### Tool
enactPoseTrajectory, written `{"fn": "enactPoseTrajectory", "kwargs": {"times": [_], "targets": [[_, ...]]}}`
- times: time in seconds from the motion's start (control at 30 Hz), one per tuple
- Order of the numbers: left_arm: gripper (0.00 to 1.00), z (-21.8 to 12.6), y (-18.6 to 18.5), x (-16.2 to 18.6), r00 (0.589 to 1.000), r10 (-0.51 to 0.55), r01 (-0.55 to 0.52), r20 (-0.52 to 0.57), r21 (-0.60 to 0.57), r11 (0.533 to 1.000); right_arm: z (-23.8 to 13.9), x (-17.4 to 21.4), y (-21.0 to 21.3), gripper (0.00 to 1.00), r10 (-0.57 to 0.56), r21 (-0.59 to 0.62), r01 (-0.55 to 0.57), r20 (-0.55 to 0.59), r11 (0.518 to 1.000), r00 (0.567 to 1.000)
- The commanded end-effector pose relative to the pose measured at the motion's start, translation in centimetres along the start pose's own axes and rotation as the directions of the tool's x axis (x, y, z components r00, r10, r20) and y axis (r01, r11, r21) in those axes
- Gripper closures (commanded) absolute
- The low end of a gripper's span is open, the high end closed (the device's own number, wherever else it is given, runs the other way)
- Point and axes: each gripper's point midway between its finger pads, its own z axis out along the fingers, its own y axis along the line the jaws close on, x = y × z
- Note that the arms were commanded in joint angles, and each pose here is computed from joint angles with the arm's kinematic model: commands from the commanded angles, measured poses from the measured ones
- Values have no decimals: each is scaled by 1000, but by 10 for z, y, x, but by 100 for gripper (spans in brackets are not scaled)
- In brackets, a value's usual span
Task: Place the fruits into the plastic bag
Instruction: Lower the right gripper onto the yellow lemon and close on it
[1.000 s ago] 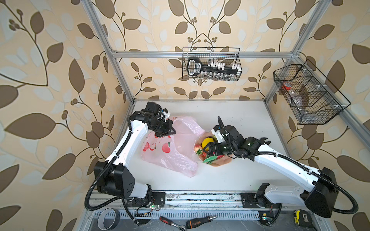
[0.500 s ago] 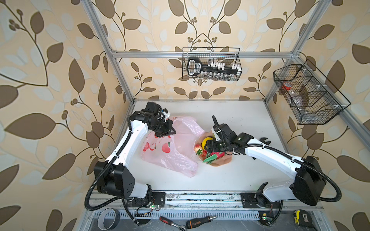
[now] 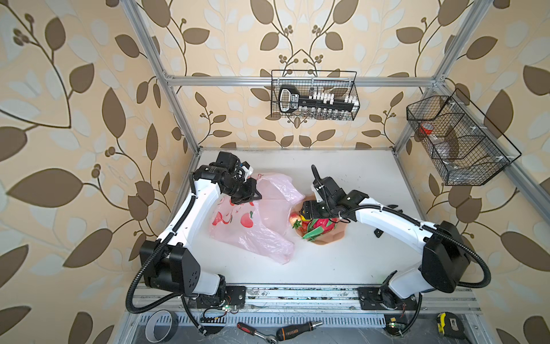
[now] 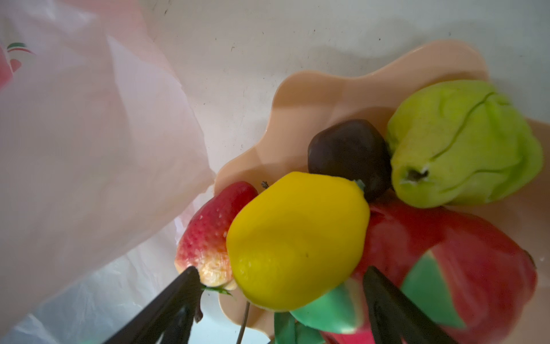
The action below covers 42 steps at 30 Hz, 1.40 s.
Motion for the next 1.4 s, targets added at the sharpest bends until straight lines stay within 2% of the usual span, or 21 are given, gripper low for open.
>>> {"fn": "enactPoseTrajectory", "kwargs": {"times": [0.0,0.5,0.73,1.0,1.37], "targets": [[100,-5,-8,0,1000,12,-12,5,33,999,1,-8,3,13,-17,-5,17,5,1000,1000],[100,-4,-8,-1,1000,15,-15,2,34,999,21,-8,5,15,-32,32,33,-7,999,999],[100,-4,-8,-1,1000,16,-16,-1,31,999,20,-9,1,25,-33,55,32,5,998,999],[100,-2,-7,-2,1000,18,-18,-5,28,999,9,-16,1,44,-26,55,24,39,998,999],[100,-4,-9,-3,1000,23,-23,-4,35,999,-26,-19,0,46,-5,25,3,91,1000,996]]}}
